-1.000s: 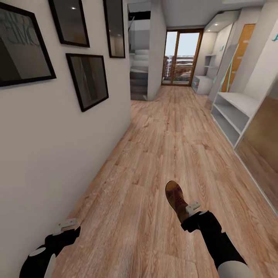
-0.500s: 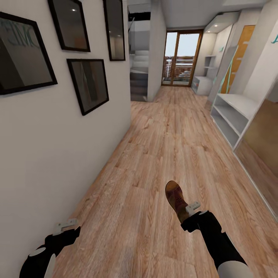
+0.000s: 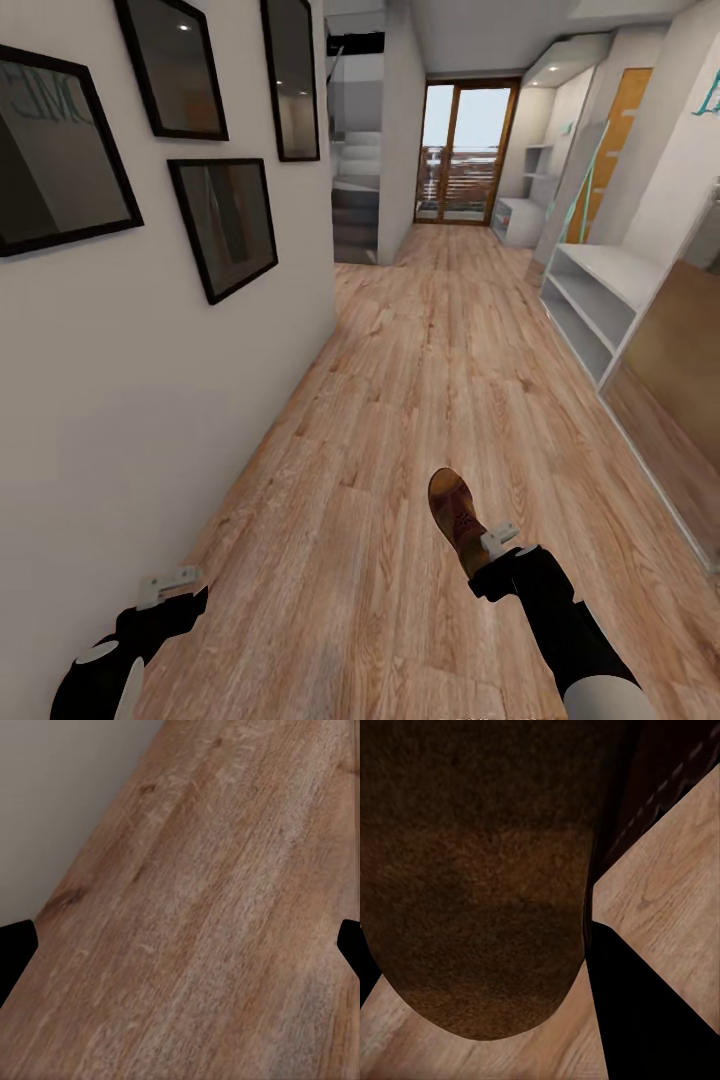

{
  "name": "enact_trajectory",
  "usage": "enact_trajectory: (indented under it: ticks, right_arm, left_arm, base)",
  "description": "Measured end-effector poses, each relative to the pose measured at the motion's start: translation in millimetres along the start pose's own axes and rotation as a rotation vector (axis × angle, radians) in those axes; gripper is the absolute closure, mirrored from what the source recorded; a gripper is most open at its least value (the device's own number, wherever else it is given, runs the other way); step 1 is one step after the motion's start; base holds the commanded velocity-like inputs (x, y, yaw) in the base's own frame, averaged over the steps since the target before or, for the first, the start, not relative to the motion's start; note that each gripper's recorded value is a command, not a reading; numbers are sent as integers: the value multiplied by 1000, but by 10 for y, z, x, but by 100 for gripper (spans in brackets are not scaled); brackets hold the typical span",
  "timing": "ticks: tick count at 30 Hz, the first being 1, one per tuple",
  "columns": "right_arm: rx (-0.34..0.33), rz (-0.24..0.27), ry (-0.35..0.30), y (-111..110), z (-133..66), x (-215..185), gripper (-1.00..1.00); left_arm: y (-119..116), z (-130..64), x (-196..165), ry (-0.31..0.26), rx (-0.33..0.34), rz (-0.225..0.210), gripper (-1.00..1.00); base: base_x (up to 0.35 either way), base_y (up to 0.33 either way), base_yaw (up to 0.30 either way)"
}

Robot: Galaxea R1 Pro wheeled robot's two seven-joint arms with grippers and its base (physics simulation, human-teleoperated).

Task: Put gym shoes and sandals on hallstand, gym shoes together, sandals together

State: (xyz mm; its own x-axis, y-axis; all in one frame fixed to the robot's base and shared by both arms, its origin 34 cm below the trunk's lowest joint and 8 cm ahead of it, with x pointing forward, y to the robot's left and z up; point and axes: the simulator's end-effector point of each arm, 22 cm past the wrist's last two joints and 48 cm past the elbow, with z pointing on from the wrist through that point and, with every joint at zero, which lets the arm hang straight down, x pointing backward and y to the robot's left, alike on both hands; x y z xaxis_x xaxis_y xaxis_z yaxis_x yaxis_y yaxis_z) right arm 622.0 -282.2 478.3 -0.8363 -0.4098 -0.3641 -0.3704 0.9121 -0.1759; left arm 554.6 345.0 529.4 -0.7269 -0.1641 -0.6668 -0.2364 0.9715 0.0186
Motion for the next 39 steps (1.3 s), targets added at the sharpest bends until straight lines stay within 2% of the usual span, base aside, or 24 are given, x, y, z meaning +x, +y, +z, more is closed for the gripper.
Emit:
enact_trajectory:
  ticks: [29, 39]
  right_arm:
    - [-7, 2, -3, 47, 2, -20, 100]
    - [-7, 4, 2, 42, 11, 5, 100]
  left_arm:
    - [-1, 0, 2, 0, 0, 0, -100]
    - [-1, 0, 2, 0, 0, 0, -100]
  base:
    - [0, 0, -271]
    - [0, 0, -53]
